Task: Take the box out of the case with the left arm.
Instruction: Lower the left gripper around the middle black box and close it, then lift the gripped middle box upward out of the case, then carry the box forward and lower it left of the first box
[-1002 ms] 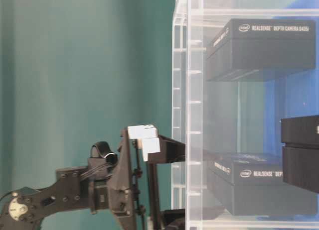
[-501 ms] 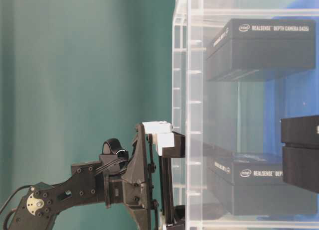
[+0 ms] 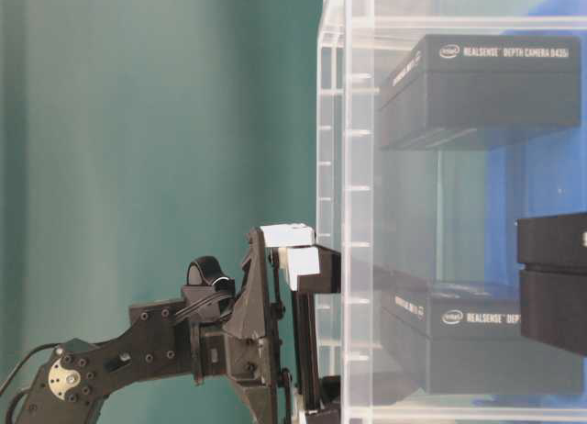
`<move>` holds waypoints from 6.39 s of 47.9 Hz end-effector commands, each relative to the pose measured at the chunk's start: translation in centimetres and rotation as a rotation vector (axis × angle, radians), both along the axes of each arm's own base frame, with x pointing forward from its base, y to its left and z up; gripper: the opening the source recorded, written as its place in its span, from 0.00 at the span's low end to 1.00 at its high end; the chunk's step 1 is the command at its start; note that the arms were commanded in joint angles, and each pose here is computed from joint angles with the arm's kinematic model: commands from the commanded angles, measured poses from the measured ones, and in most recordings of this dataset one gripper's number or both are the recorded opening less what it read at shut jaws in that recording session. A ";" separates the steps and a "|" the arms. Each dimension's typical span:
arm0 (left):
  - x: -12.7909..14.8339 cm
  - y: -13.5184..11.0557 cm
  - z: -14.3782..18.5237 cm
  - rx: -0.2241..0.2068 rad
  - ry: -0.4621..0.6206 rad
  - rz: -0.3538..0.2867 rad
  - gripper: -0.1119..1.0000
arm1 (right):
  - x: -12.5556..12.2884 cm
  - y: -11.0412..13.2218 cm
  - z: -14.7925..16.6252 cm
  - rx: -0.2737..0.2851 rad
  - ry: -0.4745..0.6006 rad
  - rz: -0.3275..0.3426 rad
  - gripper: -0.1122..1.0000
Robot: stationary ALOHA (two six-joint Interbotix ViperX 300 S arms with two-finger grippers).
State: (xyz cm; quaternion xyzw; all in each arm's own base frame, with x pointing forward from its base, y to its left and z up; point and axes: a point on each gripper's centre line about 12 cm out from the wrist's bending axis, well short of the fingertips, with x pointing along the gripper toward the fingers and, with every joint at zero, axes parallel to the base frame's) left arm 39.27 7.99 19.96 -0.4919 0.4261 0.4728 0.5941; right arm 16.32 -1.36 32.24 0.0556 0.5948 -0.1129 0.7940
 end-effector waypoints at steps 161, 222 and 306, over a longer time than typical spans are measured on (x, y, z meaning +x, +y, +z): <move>-3.3 -0.8 20.9 0.031 -0.154 0.001 0.67 | 0.2 0.0 0.3 -0.001 -0.011 -0.003 0.12; -3.9 -13.1 19.8 -0.088 -0.145 -0.002 0.67 | 0.2 0.0 0.3 -0.003 -0.010 0.004 0.12; -3.4 -18.9 0.0 -0.015 0.001 0.020 0.67 | 0.2 0.0 0.3 -0.002 -0.009 0.000 0.12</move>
